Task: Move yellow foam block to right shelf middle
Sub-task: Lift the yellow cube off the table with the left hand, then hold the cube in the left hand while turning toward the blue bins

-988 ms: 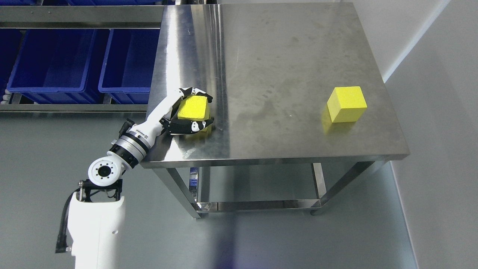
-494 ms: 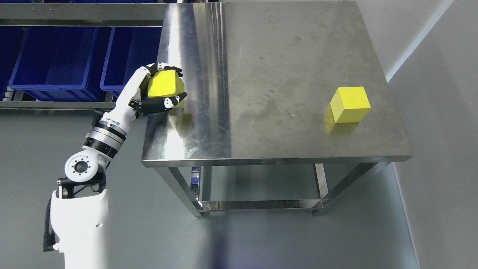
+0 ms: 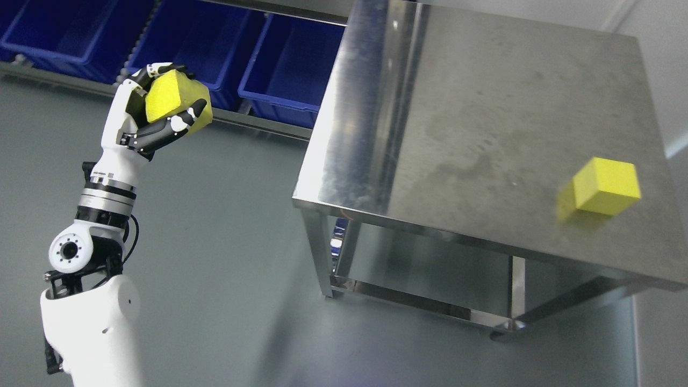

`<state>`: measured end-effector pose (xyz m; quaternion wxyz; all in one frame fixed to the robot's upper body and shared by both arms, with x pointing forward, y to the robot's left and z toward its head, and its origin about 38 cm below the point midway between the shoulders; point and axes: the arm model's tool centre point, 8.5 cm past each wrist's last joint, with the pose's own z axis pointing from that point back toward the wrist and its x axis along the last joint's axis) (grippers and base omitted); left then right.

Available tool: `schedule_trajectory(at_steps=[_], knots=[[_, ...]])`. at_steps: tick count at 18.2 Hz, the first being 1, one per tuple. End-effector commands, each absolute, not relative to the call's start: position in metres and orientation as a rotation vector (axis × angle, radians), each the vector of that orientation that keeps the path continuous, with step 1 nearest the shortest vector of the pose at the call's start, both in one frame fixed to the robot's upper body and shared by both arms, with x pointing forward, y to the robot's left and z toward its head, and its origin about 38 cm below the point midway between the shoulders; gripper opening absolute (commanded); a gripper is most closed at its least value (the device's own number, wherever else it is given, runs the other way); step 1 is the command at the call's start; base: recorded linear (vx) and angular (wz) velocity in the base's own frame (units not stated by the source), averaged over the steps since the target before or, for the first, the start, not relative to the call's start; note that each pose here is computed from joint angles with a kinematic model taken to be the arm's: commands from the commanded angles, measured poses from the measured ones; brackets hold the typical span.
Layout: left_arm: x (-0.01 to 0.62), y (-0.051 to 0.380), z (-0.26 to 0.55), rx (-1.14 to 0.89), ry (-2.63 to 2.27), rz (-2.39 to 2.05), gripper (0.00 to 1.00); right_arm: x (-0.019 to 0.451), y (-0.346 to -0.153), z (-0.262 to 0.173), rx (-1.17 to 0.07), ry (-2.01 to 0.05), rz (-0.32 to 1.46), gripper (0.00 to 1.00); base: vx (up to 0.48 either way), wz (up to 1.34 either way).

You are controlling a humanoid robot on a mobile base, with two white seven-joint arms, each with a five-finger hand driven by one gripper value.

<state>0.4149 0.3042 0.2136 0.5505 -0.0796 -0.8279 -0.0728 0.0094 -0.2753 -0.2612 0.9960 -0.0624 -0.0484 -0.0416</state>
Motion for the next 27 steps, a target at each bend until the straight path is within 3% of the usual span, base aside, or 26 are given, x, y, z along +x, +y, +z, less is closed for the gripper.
schedule_trajectory(at_steps=[1, 15, 27], knots=[[0.4001, 0.3481, 0.2121, -0.191, -1.998, -0.021, 0.00, 0.0146, -0.2870, -0.2601, -0.143, -0.114, -0.079, 1.00, -0.037, 0.81], [0.3996, 0.3457, 0.2084, -0.199, -1.990, -0.028, 0.00, 0.0146, -0.2870, -0.2601, -0.143, -0.114, -0.079, 1.00, 0.059, 0.96], [0.3982, 0.3472, 0.2097, -0.193, -1.994, -0.025, 0.00, 0.0146, -0.2870, -0.2601, -0.143, -0.114, -0.079, 1.00, 0.214, 0.47]])
